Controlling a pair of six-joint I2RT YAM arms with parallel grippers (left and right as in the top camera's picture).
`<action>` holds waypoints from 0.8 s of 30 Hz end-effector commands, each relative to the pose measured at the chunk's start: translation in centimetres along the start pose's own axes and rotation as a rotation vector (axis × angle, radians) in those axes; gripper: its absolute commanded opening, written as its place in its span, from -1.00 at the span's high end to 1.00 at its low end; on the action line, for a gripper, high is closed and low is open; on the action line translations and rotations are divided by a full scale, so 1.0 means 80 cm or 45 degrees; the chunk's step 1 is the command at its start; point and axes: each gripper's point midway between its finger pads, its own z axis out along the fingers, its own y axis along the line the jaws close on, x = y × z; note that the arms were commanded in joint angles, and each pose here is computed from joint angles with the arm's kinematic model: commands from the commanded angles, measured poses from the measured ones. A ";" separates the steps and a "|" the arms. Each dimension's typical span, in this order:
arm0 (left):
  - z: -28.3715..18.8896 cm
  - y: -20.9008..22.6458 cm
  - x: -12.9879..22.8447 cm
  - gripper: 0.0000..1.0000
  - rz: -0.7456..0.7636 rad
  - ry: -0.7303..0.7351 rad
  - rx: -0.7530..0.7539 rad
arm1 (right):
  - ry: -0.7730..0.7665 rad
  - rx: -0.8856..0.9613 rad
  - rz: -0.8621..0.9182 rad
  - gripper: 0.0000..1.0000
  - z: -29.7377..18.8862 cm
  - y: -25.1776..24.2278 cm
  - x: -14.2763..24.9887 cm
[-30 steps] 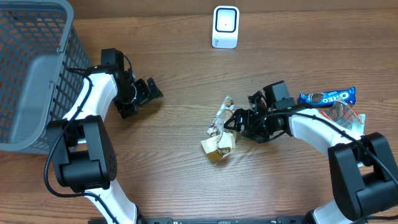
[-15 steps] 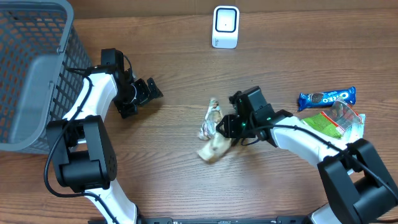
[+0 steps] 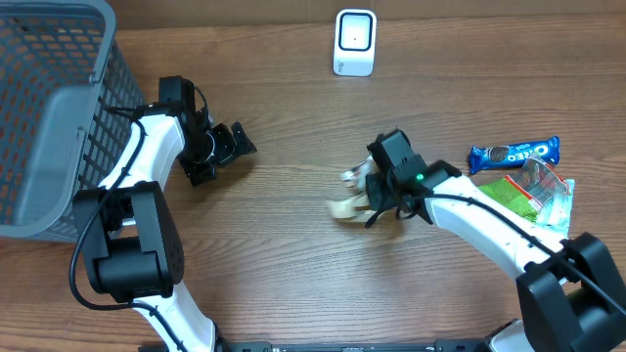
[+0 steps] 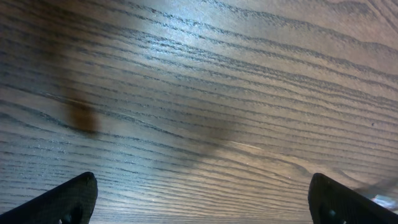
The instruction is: Scan the item barcode
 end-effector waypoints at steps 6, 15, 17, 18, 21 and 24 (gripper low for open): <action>-0.003 -0.003 -0.006 -0.99 0.010 -0.020 0.001 | -0.553 0.883 -0.317 0.93 -0.123 -0.095 -0.150; -0.003 -0.003 -0.006 -0.99 0.010 -0.020 0.001 | -0.869 0.937 -0.573 0.92 -0.169 -0.081 -0.245; -0.003 -0.003 -0.006 -1.00 0.010 -0.020 0.001 | -0.880 0.949 -0.670 0.93 -0.169 -0.078 -0.255; -0.003 -0.003 -0.006 -0.99 0.010 -0.020 0.000 | -0.879 0.969 -0.703 0.93 -0.170 -0.079 -0.258; -0.003 -0.003 -0.006 -0.99 0.010 -0.020 0.001 | -0.923 0.971 -0.699 0.93 -0.174 -0.076 -0.266; -0.003 -0.003 -0.006 -1.00 0.010 -0.020 0.001 | -1.002 0.965 -0.658 0.93 -0.186 -0.074 -0.276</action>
